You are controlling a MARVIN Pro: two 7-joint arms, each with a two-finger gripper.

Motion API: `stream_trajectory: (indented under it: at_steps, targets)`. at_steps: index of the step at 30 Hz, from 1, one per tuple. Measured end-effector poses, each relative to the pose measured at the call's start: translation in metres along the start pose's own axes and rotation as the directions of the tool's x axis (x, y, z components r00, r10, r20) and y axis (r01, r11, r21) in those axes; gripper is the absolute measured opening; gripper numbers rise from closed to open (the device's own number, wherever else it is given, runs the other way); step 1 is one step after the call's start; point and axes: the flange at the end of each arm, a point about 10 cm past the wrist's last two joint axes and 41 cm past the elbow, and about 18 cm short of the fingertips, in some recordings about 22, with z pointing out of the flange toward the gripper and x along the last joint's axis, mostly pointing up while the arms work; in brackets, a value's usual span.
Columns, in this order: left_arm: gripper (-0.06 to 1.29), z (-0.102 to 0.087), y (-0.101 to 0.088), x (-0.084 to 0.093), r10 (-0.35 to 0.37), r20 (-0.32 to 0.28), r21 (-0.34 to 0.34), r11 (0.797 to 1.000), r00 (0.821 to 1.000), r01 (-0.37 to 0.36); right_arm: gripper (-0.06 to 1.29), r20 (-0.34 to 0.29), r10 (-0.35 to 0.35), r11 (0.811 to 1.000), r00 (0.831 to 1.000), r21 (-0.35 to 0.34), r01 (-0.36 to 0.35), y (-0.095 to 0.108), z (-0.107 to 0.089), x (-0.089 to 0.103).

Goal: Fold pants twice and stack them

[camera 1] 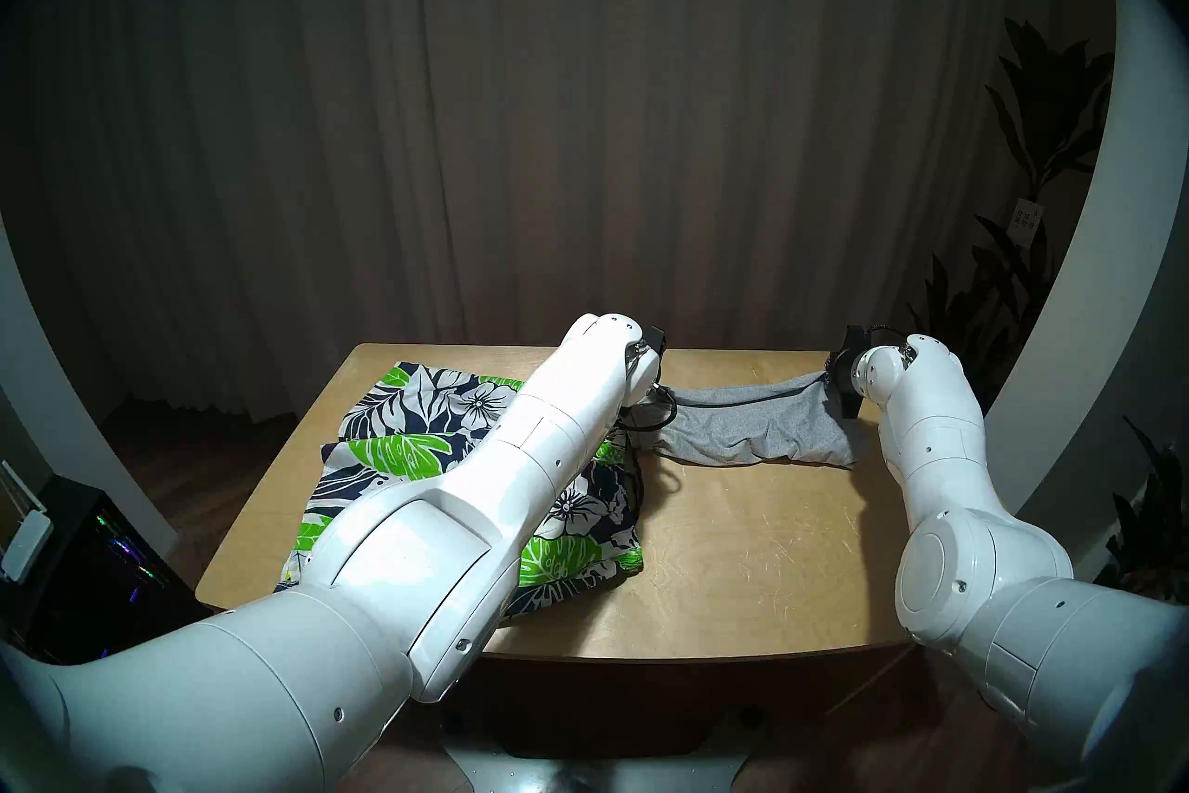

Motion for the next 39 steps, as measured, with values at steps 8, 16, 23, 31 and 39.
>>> stream_trajectory:
  at_steps: [8, 16, 23, 31, 39]
  targets:
    - [1.22, 0.0, 0.01, -0.001, 0.006, -0.009, -0.029, 1.0, 1.0, -0.007, 0.76, -0.009, 0.028, 1.0, 1.0, -0.001, -0.028, -0.001, 0.007, 0.0]
    - [1.22, -0.002, 0.018, -0.001, 0.013, -0.021, -0.065, 0.998, 1.0, -0.014, 1.22, -0.013, 0.064, 0.998, 0.998, 0.005, -0.064, 0.001, 0.014, -0.002]
    - [1.22, -0.003, 0.021, 0.001, 0.016, -0.032, -0.09, 0.996, 0.999, -0.018, 1.22, -0.009, 0.083, 0.996, 0.997, 0.037, -0.082, -0.011, 0.016, -0.006]
    - [1.22, -0.007, 0.023, 0.008, 0.019, -0.054, -0.123, 0.992, 0.998, -0.025, 1.22, -0.008, 0.08, 0.994, 0.997, 0.076, -0.079, -0.022, 0.019, -0.013]
    - [1.22, -0.011, 0.016, 0.018, 0.028, -0.089, -0.16, 0.986, 0.996, -0.042, 1.22, -0.012, 0.066, 0.991, 0.998, 0.119, -0.064, -0.029, 0.021, -0.018]
